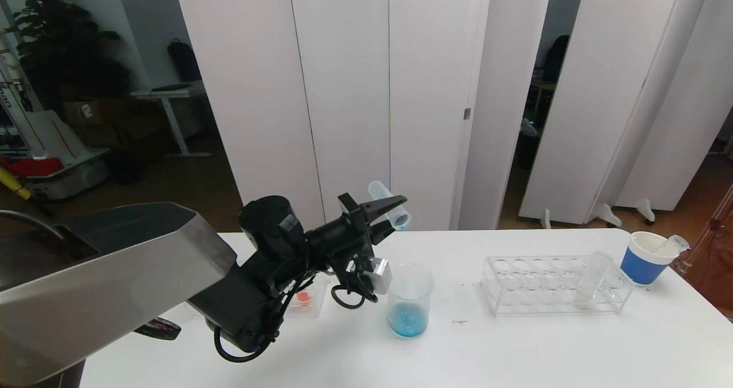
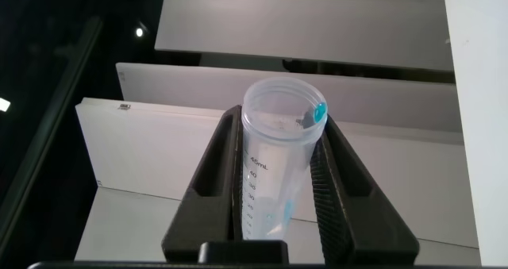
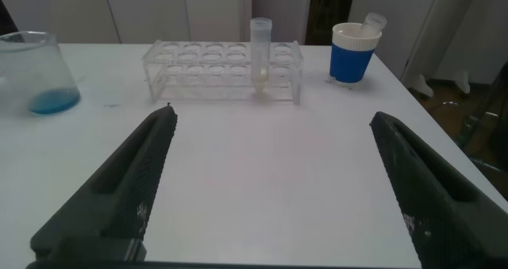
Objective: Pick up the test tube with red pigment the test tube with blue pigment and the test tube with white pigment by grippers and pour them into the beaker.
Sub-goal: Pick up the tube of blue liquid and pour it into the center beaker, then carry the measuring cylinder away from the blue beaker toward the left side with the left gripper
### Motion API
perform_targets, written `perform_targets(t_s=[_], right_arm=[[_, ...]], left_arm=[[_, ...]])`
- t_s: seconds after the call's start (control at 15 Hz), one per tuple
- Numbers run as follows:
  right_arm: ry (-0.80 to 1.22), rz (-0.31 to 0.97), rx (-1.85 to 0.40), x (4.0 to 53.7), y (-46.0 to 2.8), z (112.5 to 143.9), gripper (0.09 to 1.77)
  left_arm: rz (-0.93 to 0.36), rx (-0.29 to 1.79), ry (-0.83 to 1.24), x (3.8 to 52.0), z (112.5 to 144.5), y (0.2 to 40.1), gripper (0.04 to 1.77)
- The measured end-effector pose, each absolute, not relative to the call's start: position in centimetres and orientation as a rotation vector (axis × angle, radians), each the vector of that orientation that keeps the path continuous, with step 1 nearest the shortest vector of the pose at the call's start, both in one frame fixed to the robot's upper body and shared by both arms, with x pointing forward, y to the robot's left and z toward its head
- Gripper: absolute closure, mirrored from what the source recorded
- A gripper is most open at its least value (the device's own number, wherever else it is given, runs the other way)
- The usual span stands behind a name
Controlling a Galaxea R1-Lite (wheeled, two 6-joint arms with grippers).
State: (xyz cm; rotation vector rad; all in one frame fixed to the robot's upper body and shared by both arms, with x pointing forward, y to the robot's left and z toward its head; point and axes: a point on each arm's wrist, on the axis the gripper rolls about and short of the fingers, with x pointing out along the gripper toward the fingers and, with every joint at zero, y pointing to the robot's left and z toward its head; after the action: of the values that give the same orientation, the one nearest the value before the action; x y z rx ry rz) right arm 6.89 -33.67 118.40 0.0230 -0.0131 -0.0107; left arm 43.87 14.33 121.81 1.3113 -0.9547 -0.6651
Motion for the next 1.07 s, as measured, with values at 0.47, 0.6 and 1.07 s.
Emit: perform_targets(t_s=[0.47,0.6,1.07], right_arm=[[-0.013,-0.010,0.023,6.9,-33.7,118.4,0.11],[-0.013,-0.010,0.023,6.9,-33.7,118.4,0.11],[-0.013,-0.010,0.023,6.9,-33.7,118.4,0.11]], left_arm=[[-0.606,1.209,-0.869,43.0,123.9,14.9,1.22],[-0.615,1.139,-0.850,42.6,124.6,14.9,1.22],[-0.673,0.783,-0.668,41.3,125.7,14.8,1.22]])
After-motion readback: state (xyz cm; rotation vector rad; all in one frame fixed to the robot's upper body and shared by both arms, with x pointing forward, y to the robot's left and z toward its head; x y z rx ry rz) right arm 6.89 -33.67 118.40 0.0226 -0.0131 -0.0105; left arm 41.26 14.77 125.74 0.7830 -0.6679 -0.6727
